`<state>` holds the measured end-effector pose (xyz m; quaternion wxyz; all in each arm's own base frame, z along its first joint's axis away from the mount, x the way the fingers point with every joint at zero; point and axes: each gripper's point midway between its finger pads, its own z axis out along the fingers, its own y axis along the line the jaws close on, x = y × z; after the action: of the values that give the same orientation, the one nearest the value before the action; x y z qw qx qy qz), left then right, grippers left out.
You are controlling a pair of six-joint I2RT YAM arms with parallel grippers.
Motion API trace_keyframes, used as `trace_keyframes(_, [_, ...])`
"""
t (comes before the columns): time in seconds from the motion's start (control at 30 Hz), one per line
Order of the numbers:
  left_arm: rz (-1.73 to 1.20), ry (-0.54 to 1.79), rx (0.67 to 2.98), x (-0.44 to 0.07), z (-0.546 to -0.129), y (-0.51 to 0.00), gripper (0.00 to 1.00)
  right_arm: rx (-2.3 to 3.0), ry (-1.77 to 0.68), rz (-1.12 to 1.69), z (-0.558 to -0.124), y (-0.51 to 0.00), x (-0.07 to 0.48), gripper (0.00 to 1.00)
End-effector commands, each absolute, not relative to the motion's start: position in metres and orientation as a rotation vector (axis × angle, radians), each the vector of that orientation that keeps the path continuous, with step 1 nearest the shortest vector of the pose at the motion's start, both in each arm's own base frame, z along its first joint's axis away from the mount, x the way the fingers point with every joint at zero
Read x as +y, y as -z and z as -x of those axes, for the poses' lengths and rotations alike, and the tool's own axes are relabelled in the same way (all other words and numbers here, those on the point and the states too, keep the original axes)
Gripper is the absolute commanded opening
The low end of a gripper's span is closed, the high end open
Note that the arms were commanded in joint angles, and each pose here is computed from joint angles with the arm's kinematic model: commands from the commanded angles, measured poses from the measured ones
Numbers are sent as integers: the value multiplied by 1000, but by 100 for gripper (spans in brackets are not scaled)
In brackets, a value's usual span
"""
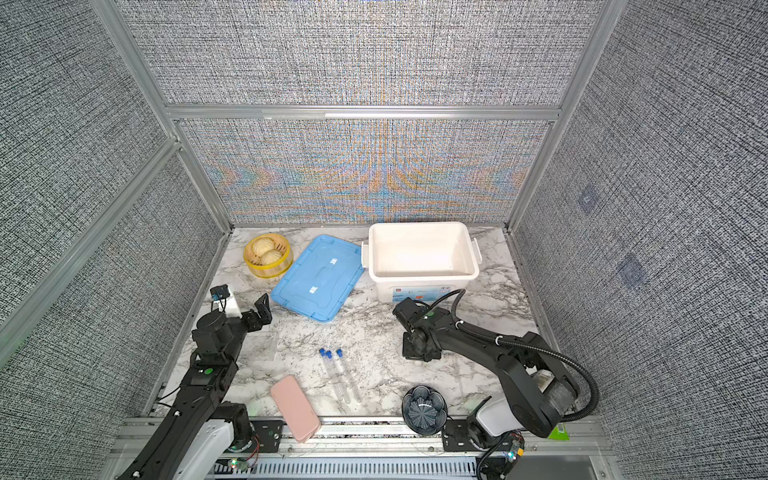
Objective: Organize the chemistry lab equipment
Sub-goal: 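Close the right gripper around the white pestle handle, then lift the white pestle with the right gripper over the white box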
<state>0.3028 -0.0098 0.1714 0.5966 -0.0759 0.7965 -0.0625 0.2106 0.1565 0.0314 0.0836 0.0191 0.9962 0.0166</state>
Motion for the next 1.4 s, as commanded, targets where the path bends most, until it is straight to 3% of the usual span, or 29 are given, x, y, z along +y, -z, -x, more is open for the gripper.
trace_keyframes(0.0, [177, 149, 1849, -10, -303, -171, 99, 2960, 22, 10, -214, -30, 155, 18])
trace_keyframes(0.43, [183, 144, 1842, -9, -302, -171, 99, 3039, 33, 41, -203, -5, 160, 28])
trace_keyframes(0.47, [183, 144, 1840, -9, -302, -172, 99, 3033, 39, 50, -204, -4, 160, 25])
trace_keyframes(0.53, [183, 145, 1841, -9, -302, -172, 99, 3034, 52, 58, -205, -2, 160, 5])
trace_keyframes(0.63, [184, 145, 1838, -9, -302, -172, 99, 3041, 39, 49, -207, -4, 164, 3])
trace_keyframes(1.07, [179, 148, 1843, -10, -303, -172, 99, 2878, -81, 59, -219, -68, 168, 2])
trace_keyframes(1.37, [182, 147, 1841, -9, -303, -172, 99, 2683, -215, 240, -248, -161, 192, 2])
